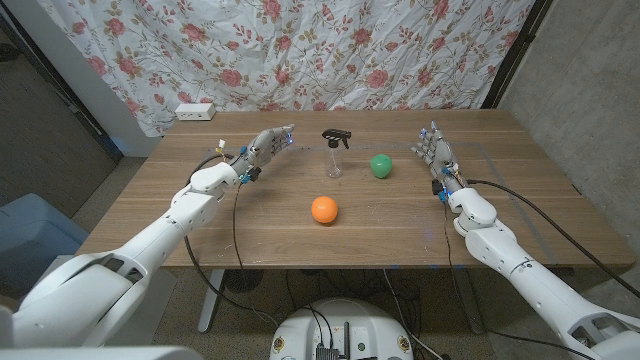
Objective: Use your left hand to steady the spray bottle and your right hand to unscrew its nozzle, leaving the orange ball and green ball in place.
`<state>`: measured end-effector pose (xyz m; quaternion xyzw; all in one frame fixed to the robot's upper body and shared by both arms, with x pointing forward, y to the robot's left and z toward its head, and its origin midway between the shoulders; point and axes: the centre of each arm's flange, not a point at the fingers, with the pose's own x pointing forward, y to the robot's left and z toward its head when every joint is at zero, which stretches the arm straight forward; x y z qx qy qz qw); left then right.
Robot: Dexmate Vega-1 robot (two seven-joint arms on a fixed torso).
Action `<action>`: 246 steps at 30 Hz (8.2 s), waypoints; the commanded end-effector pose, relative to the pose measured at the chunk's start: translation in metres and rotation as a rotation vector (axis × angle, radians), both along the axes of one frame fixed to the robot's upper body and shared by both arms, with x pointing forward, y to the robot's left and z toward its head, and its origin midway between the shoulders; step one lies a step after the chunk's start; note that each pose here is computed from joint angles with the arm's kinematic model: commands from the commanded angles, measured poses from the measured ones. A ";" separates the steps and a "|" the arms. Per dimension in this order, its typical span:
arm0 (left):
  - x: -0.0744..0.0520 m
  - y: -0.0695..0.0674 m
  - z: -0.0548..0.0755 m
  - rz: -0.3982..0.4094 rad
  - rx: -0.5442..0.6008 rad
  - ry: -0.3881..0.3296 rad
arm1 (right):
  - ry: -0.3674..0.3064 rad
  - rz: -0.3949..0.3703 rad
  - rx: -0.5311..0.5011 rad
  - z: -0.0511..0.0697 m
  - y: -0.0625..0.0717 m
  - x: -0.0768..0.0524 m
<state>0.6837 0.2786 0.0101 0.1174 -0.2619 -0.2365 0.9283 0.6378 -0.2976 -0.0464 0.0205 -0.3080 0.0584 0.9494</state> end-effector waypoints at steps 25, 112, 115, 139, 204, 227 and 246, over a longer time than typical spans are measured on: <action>0.003 -0.019 0.015 -0.224 0.194 -0.029 | -0.027 -0.027 -0.035 0.003 -0.013 -0.014; 0.030 -0.096 -0.021 -0.124 0.342 -0.034 | -0.037 -0.016 0.023 -0.012 -0.032 -0.012; 0.031 -0.098 -0.022 -0.126 0.335 -0.033 | -0.037 -0.018 0.025 -0.013 -0.033 -0.013; 0.039 -0.110 -0.029 -0.082 0.287 -0.021 | -0.042 -0.040 0.043 -0.018 -0.037 -0.021; 0.016 -0.095 -0.016 -0.054 0.182 -0.145 | -0.058 -0.020 -0.065 0.013 -0.018 -0.017; -0.004 -0.109 -0.017 -0.042 0.210 -0.117 | -0.118 -0.074 -0.315 0.061 -0.015 -0.040; -0.025 -0.117 -0.018 -0.065 0.219 -0.097 | -0.155 -0.086 -0.491 0.082 -0.016 -0.066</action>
